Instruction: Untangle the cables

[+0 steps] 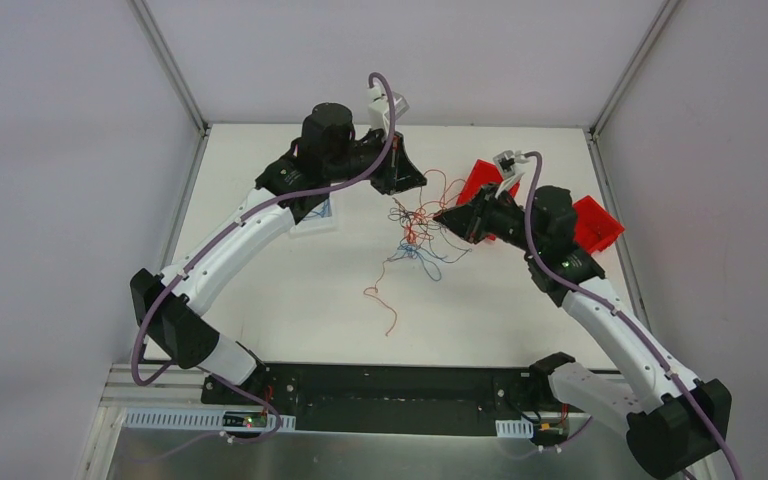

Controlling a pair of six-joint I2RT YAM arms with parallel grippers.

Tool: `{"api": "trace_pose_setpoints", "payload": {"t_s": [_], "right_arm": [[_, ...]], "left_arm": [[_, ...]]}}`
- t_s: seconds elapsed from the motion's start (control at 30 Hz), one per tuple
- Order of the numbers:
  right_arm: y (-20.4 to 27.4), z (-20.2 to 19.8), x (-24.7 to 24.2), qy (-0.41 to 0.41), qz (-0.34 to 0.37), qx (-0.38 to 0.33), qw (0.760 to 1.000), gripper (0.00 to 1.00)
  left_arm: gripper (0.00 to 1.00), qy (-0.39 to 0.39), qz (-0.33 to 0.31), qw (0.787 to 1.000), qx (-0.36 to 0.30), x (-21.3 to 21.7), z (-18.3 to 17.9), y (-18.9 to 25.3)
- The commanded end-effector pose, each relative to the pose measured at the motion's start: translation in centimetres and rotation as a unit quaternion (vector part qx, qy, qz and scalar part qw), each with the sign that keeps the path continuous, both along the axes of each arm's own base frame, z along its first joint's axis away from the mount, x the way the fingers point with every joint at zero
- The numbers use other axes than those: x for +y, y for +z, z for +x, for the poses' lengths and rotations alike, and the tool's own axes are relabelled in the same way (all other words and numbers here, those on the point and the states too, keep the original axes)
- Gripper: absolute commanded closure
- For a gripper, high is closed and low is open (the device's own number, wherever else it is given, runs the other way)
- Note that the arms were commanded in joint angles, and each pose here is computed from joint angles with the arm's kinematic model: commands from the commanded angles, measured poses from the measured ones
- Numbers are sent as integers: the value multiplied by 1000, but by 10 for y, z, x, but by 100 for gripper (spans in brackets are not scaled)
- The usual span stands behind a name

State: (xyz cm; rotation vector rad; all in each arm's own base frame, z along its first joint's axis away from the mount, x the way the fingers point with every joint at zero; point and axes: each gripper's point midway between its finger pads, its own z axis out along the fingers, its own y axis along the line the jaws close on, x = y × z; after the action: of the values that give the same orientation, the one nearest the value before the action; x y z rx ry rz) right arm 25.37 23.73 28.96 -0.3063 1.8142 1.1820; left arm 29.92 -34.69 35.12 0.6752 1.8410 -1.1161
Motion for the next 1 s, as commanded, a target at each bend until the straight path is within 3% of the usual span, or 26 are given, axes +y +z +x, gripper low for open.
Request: {"api": "trace_pose_setpoints", "payload": {"t_s": [0.0, 0.17, 0.43, 0.57, 0.63, 0.83, 0.97], "right_arm": [[19, -2, 12, 28, -5, -66, 997, 86], [17, -1, 21, 37, -31, -83, 995, 86], [15, 5, 27, 16, -60, -100, 993, 70], [12, 12, 23, -7, -73, -100, 992, 69], [10, 16, 22, -18, -77, -99, 992, 61], [11, 18, 29, -12, -75, -106, 991, 60], [16, 15, 37, -1, -68, -114, 991, 70]], "left_arm": [[100, -14, -29, 999, 13, -3, -10, 15], [100, -17, -33, 999, 37, -2, -20, 10], [100, -18, -38, 998, 42, 0, -27, 11], [100, -20, -43, 998, 41, 2, -31, 16], [100, -25, -46, 998, 44, 0, -34, 18], [100, -42, -54, 996, 54, -8, -40, 18], [100, -43, -54, 996, 59, -11, -38, 15]]}}
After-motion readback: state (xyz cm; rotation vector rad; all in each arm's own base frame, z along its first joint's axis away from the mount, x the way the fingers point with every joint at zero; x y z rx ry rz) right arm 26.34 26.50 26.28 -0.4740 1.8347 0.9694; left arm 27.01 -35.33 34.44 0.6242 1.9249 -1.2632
